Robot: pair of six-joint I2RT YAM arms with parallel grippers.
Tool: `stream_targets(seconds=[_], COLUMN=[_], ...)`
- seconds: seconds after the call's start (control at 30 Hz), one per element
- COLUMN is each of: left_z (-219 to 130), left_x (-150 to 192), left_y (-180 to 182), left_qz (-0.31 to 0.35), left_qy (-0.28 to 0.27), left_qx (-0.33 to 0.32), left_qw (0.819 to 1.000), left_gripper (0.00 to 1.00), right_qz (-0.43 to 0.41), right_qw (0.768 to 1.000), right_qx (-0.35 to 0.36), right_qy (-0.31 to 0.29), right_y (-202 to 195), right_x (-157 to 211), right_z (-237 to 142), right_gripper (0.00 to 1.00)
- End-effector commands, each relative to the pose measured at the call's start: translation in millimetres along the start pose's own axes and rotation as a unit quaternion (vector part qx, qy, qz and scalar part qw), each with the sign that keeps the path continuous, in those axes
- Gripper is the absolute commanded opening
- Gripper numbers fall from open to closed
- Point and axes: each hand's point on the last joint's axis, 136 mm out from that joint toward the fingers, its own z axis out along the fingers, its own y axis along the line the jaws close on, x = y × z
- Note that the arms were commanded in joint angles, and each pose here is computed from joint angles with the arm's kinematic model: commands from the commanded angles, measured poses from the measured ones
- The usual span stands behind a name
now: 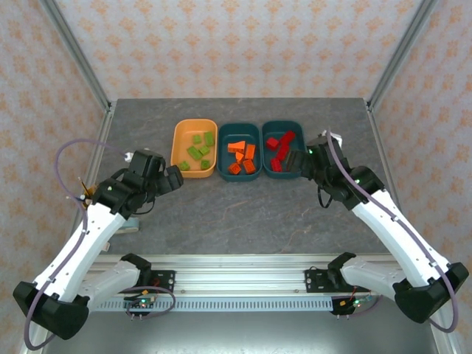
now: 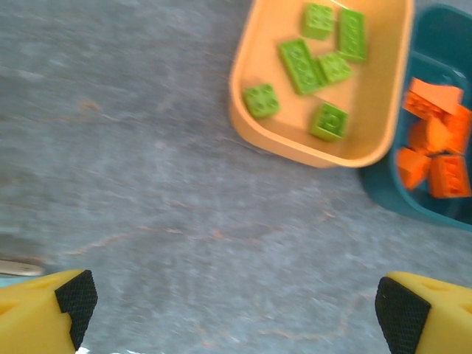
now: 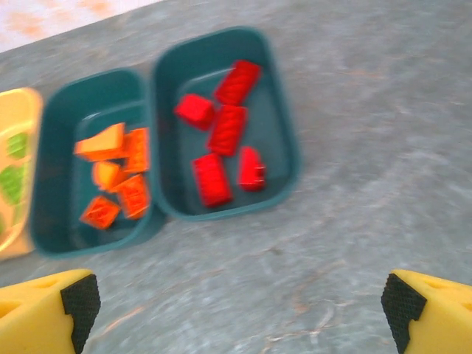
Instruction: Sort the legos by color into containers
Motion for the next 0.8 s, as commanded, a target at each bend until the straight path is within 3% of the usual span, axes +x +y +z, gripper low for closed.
stream_targets(seconds=[0.0, 0.17, 0.23, 0.3, 0.4, 0.57, 0.77], left_z=[6, 40, 56, 79, 92, 131, 170], left_x=[-20, -24, -21, -15, -36, -57, -64], left_y=[36, 39, 41, 43, 55, 39, 41], left_qz=[0.008, 0.139, 0.135, 0.115, 0.068, 0.13, 0.125], left_qy=[-0.101, -0.139, -0.144, -0.158, -0.175, -0.157, -0.184], left_qx=[-0.092, -0.131, -0.129, -0.095, -0.094, -0.098, -0.102], left_qw=[0.991, 0.972, 0.972, 0.976, 0.978, 0.974, 0.97], left_gripper=[1.0, 1.0, 1.0, 1.0, 1.0, 1.0, 1.0], right_qz=[0.024, 0.017, -0.014, -0.04, -0.041, -0.023, -0.006], right_qw=[0.994, 0.964, 0.955, 0.95, 0.956, 0.96, 0.965], right_qx=[0.094, 0.173, 0.195, 0.205, 0.194, 0.182, 0.154], right_qy=[-0.055, -0.201, -0.224, -0.231, -0.217, -0.211, -0.21], right_y=[-50, -95, -102, -106, -113, -126, -133], right_x=[3, -1, 4, 7, 16, 22, 14], right_z=[13, 23, 33, 46, 71, 105, 139], right_gripper=[1.0, 1.0, 1.0, 1.0, 1.0, 1.0, 1.0])
